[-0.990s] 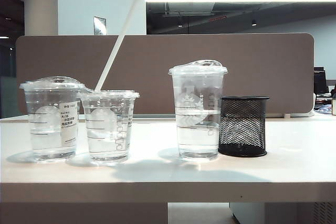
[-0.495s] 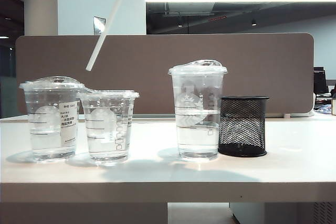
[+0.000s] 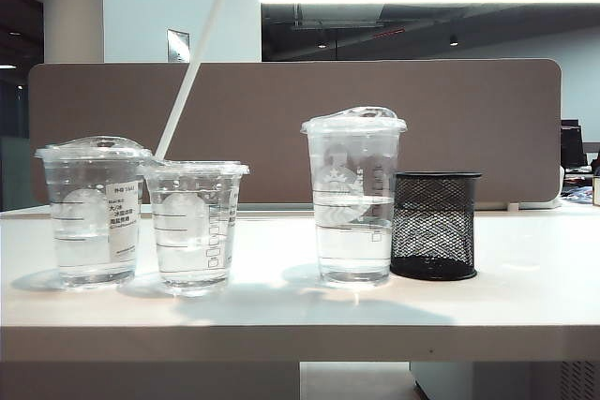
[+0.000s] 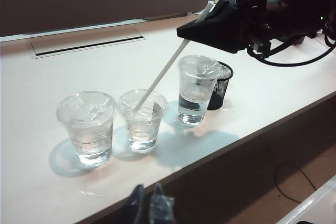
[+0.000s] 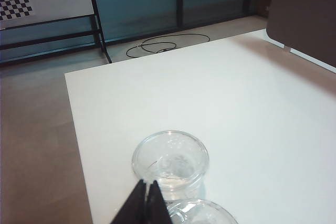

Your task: Pick up the straw and insert it into the small coffee cup.

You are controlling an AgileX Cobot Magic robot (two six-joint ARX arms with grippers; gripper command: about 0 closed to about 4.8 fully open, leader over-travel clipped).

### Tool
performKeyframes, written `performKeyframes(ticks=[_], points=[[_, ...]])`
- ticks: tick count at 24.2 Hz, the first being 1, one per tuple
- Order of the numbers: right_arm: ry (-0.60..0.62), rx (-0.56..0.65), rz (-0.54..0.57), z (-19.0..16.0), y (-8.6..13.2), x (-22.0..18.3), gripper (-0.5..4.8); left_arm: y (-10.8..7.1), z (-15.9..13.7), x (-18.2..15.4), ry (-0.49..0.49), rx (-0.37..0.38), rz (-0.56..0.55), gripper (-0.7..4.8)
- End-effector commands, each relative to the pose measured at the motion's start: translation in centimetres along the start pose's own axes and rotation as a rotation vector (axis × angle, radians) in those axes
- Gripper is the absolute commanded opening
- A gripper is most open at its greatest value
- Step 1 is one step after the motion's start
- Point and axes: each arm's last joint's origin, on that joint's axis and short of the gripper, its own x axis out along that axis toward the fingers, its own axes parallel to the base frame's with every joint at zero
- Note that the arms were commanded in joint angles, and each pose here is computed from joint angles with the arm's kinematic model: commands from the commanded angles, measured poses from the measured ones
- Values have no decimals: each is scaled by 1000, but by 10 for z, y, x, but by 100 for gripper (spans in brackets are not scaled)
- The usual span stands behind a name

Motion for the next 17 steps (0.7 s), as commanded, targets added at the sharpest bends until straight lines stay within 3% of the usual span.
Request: performKeyframes(ticks=[1,9,17], points=[[0,-1,-3,-1,-1,3,-1,0,2,0,-12,8,-5,21],[34,4,2,-12,-3,13,-1,0,2,0,-12,8,-5,21],[111,-92,-24,-25,-7,17,-1,0,2,0,-12,8,-5,21]])
